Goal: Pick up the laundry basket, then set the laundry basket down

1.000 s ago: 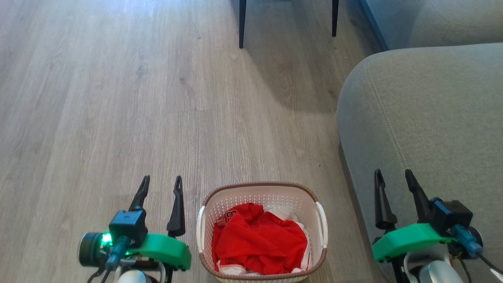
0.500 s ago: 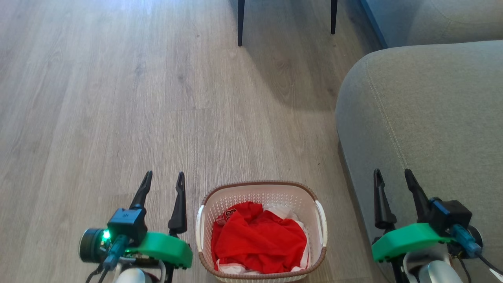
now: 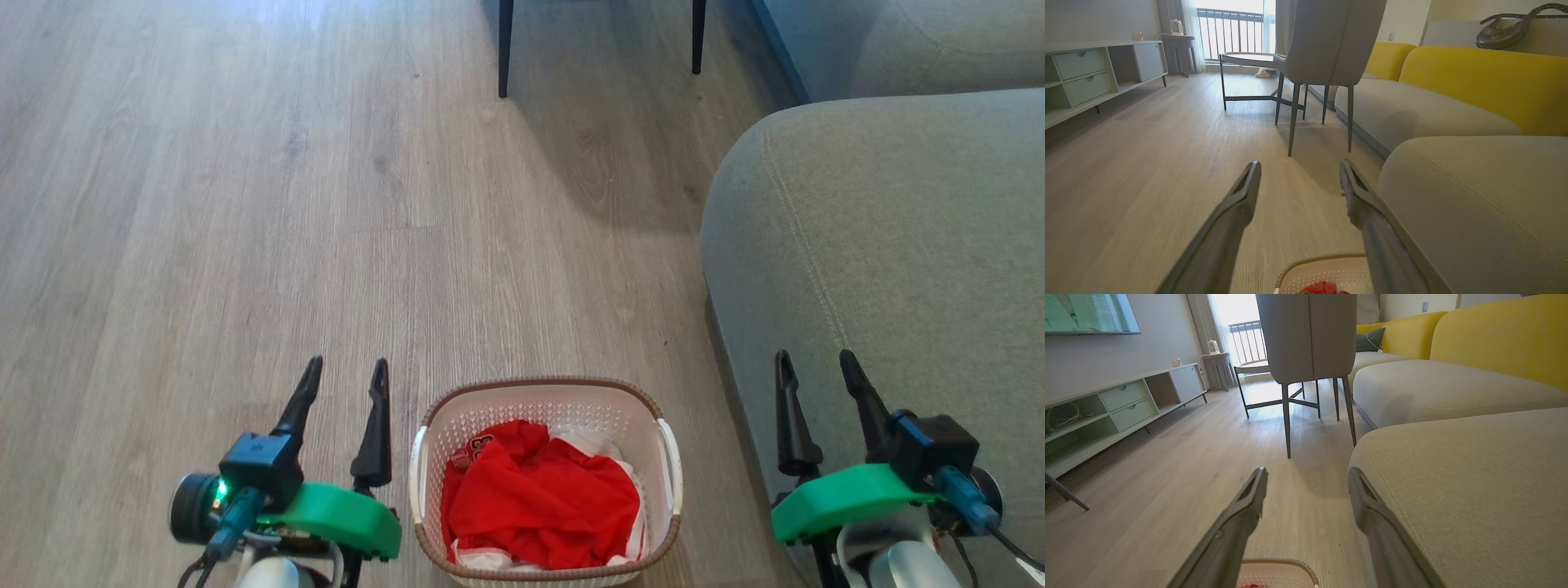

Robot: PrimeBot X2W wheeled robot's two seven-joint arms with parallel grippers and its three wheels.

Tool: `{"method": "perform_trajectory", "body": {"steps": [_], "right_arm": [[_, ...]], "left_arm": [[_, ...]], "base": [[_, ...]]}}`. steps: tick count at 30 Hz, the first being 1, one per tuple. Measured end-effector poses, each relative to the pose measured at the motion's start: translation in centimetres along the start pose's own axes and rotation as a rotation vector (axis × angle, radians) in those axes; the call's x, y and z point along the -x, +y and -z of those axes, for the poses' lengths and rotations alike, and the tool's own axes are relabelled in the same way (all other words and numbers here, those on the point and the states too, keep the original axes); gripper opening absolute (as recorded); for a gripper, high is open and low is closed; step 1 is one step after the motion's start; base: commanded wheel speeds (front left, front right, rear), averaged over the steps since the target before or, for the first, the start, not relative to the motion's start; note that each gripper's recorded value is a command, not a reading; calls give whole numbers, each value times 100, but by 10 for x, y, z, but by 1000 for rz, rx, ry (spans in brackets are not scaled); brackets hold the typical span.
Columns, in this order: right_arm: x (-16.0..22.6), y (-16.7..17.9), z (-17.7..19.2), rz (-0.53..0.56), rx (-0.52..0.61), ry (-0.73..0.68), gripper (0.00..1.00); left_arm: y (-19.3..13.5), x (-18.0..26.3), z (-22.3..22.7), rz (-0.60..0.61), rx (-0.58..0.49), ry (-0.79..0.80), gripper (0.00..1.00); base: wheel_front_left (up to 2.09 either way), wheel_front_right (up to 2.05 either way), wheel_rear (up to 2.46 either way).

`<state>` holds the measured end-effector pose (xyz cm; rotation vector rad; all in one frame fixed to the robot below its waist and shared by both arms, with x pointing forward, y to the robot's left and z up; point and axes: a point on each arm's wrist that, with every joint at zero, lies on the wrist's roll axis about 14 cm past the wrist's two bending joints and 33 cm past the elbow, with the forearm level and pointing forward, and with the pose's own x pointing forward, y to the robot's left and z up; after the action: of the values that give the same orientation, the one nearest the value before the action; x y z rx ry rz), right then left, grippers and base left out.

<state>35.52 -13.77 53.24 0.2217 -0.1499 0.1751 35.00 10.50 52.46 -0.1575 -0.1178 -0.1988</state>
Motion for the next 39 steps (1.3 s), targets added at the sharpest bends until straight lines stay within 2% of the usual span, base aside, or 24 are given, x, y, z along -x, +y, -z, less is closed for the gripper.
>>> {"method": "perform_trajectory", "body": {"steps": [22, 23, 29, 39], "right_arm": [[-2, 3, 2, -9, -3, 7, 100], [-1, 2, 6, -7, -4, 19, 0], [22, -6, 47, 35, -33, 153, 0], [23, -11, 50, 76, -142, 164, 0]], "left_arm": [[3, 2, 3, -4, 1, 9, 100], [3, 3, 7, -4, 0, 23, 0], [9, 30, 53, -39, 21, 177, 0], [15, 31, 56, -79, 134, 197, 0]], "base": [[0, 0, 0], [0, 0, 0], [0, 0, 0], [0, 0, 0]]}}
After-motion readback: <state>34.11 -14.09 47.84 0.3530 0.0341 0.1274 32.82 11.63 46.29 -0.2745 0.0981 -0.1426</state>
